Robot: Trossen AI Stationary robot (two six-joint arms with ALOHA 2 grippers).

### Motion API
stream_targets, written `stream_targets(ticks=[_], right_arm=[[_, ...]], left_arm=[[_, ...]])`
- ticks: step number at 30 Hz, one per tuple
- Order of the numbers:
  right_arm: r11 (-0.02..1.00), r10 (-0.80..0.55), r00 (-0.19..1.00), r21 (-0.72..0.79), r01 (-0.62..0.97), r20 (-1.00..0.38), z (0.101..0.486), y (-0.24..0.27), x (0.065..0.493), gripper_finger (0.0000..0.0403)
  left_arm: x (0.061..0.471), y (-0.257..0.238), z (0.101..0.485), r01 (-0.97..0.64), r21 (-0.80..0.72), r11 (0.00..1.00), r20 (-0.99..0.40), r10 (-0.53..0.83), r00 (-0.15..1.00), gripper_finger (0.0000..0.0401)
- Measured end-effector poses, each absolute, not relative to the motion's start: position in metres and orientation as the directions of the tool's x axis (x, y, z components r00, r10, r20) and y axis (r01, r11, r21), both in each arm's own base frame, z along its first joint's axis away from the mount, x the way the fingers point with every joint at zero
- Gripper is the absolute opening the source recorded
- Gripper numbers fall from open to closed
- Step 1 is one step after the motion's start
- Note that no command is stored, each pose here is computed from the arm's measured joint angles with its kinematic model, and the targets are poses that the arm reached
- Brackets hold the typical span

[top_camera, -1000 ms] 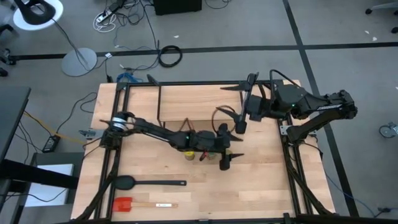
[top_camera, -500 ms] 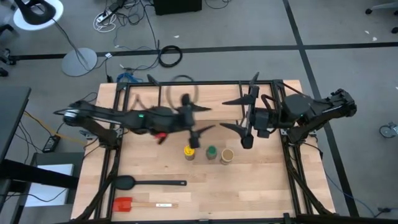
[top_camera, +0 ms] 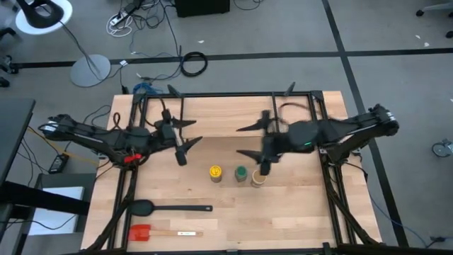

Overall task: Shelf spices
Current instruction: Put the green seasoning bottle on the shelf

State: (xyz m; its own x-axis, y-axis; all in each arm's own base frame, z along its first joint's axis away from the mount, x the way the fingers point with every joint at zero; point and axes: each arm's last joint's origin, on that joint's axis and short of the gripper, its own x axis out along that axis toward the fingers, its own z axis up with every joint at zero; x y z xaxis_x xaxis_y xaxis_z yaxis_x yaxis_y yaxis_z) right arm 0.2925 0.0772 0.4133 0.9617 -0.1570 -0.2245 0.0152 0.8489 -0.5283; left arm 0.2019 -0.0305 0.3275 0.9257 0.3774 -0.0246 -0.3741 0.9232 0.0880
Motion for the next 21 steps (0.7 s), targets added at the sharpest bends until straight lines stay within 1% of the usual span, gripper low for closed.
stream_targets(ticks=[2, 4, 7, 10, 13, 16, 19, 21], right_arm=[[0.846, -0.174, 0.94, -0.533, -0.011, -0.295, 0.395, 0.078, 0.308, 0.0293], [0.862, -0.171, 0.915, -0.506, -0.041, -0.366, 0.378, 0.077, 0.322, 0.0293], [0.903, -0.094, 0.869, -0.409, -0.131, -0.486, 0.35, 0.075, 0.341, 0.0293], [0.93, -0.013, 0.799, -0.3, -0.211, -0.601, 0.321, 0.073, 0.356, 0.0293], [0.935, 0.017, 0.7, -0.236, -0.264, -0.714, 0.297, 0.072, 0.36, 0.0293], [0.939, 0.013, 0.586, -0.192, -0.286, -0.81, 0.282, 0.071, 0.355, 0.0293], [0.944, 0.023, 0.523, -0.154, -0.291, -0.852, 0.278, 0.07, 0.349, 0.0293], [0.95, 0.07, 0.505, -0.098, -0.297, -0.86, 0.279, 0.071, 0.346, 0.0293]], left_arm=[[0.199, -0.031, 0.312, -0.37, 0.058, 0.927, -0.046, 0.373, 0.927, 0.0284], [0.197, -0.032, 0.303, -0.363, 0.024, 0.932, -0.054, 0.363, 0.93, 0.0284], [0.195, -0.036, 0.297, -0.341, -0.002, 0.94, -0.067, 0.34, 0.938, 0.0284], [0.194, -0.042, 0.298, -0.311, -0.015, 0.95, -0.061, 0.31, 0.949, 0.0284], [0.193, -0.048, 0.297, -0.283, -0.018, 0.959, -0.063, 0.282, 0.957, 0.0284], [0.191, -0.054, 0.297, -0.256, -0.029, 0.966, -0.066, 0.254, 0.965, 0.0284], [0.19, -0.058, 0.297, -0.247, -0.036, 0.968, -0.065, 0.245, 0.967, 0.0284], [0.189, -0.061, 0.297, -0.246, -0.036, 0.969, -0.063, 0.244, 0.968, 0.0284]])
